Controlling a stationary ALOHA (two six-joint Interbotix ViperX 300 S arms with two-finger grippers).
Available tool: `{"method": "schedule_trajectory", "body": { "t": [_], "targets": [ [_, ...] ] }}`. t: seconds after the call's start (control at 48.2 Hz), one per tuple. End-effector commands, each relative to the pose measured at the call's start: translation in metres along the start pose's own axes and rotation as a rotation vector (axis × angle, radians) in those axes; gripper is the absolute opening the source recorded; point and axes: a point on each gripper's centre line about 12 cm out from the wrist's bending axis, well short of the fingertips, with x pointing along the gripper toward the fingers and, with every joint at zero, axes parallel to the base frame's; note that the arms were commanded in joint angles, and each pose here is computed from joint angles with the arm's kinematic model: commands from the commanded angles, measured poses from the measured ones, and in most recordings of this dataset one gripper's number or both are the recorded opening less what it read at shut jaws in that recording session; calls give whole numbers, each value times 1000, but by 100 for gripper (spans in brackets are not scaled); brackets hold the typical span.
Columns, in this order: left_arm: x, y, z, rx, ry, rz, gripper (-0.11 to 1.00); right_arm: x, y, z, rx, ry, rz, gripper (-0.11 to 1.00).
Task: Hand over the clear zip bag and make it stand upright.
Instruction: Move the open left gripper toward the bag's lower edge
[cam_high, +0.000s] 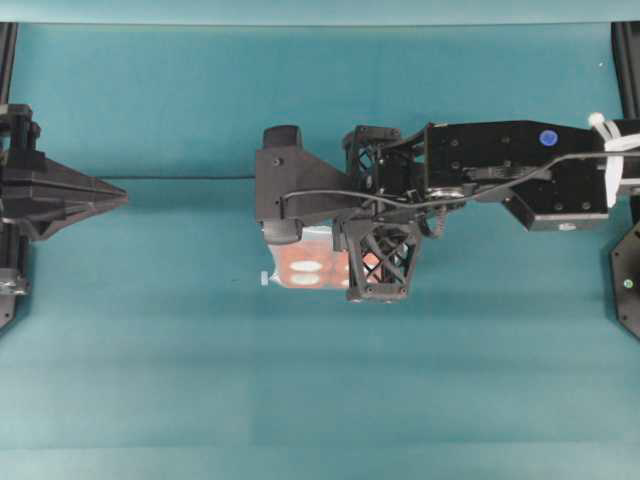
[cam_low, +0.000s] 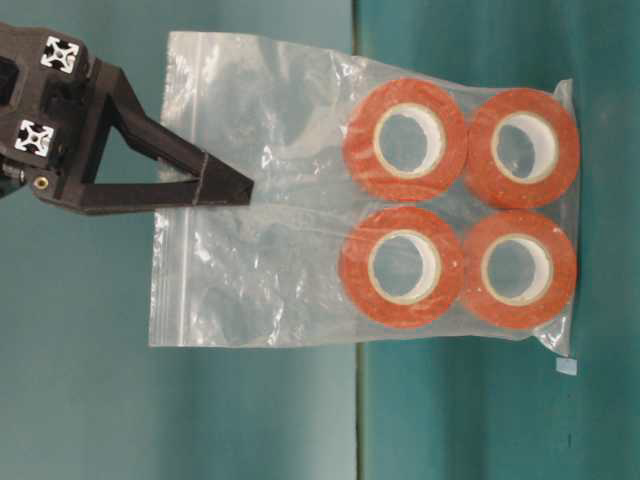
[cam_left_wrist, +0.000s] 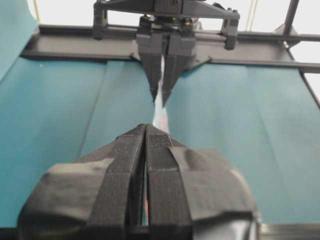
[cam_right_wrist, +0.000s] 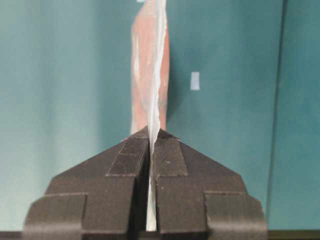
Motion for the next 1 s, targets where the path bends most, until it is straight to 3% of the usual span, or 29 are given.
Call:
{"method": "schedule_trajectory", "body": {
  "t": [0.0,0.187,0.436,0.726,0.85,0.975],
  "targets": [
    [1,0,3,0,2,1,-1,-9,3,6,-21,-33,2,3],
    [1,1,1,-40,26,4,-1,-6,3,6,-21,-31,2,3],
    [1,1,-2,-172,33,6,-1,-5,4,6,-15,-28,3,3],
    [8,1,-13,-192,69,10,2,-5,6,6,-12,-23,5,3],
    [11,1,-20,-190,78,10,19,-6,6,6,-12,-25,6,3],
    [15,1,-31,-190,105,13,53,-6,9,6,-17,-25,8,3]
  ]
}}
